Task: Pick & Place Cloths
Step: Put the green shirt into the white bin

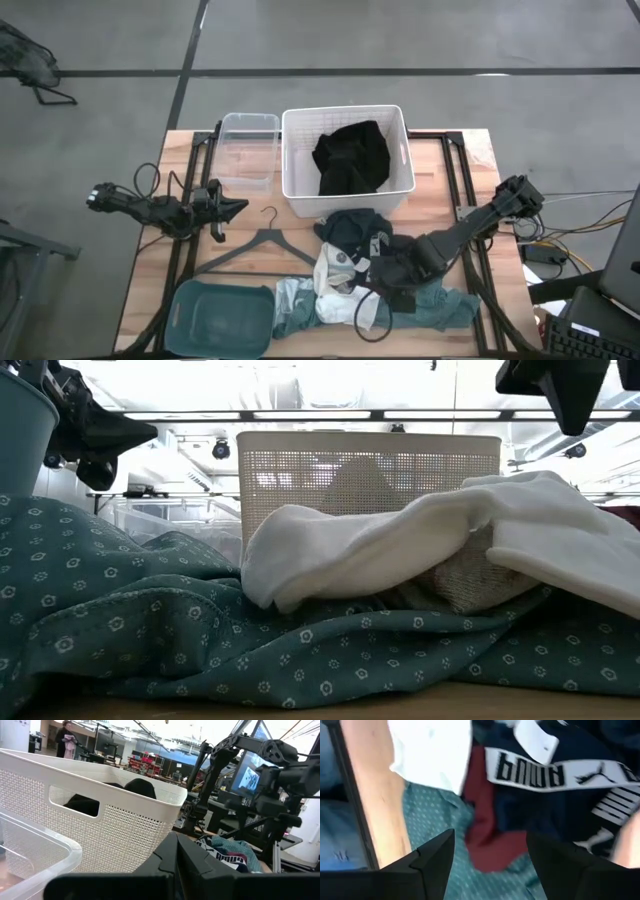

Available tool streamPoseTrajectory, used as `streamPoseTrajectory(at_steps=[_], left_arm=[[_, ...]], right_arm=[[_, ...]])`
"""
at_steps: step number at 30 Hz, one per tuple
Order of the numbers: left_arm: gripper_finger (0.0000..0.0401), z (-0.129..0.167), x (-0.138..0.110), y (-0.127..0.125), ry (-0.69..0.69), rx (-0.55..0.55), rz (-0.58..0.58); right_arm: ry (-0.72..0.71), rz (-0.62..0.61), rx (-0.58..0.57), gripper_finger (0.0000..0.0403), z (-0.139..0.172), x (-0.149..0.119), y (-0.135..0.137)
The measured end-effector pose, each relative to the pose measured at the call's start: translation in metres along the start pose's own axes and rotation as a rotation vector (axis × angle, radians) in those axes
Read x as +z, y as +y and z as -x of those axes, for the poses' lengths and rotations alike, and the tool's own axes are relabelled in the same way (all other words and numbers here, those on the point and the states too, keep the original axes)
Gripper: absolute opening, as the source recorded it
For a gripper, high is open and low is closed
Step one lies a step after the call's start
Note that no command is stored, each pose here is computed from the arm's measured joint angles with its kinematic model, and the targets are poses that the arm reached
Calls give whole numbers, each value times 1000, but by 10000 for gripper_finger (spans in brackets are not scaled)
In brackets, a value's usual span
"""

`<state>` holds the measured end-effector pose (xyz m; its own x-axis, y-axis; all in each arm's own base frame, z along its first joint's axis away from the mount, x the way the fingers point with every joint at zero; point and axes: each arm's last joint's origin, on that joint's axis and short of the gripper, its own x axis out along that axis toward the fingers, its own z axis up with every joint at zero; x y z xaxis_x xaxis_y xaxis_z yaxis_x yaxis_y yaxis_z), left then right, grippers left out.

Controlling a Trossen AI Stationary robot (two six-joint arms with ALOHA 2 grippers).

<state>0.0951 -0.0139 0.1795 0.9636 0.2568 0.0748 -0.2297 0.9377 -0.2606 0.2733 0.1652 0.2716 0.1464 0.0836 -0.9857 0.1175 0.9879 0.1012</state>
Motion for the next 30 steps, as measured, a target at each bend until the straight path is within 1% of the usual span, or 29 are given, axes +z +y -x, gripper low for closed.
streamPoseTrajectory(at_steps=[4, 13, 18, 28, 30], left_arm=[[10, 0, 0, 0, -1, 0, 0], [10, 0, 0, 0, -2, 0, 1], [10, 0, 0, 0, -2, 0, 1], [10, 0, 0, 0, -1, 0, 1], [10, 0, 0, 0, -1, 0, 1]], right_arm=[[-72, 9, 65, 235, -11, -1, 13], [-244, 127, 177, 250, -33, 0, 30], [-283, 153, 203, 252, -42, 0, 31], [-308, 157, 219, 222, -49, 0, 31], [-316, 157, 208, 217, -49, 0, 30]])
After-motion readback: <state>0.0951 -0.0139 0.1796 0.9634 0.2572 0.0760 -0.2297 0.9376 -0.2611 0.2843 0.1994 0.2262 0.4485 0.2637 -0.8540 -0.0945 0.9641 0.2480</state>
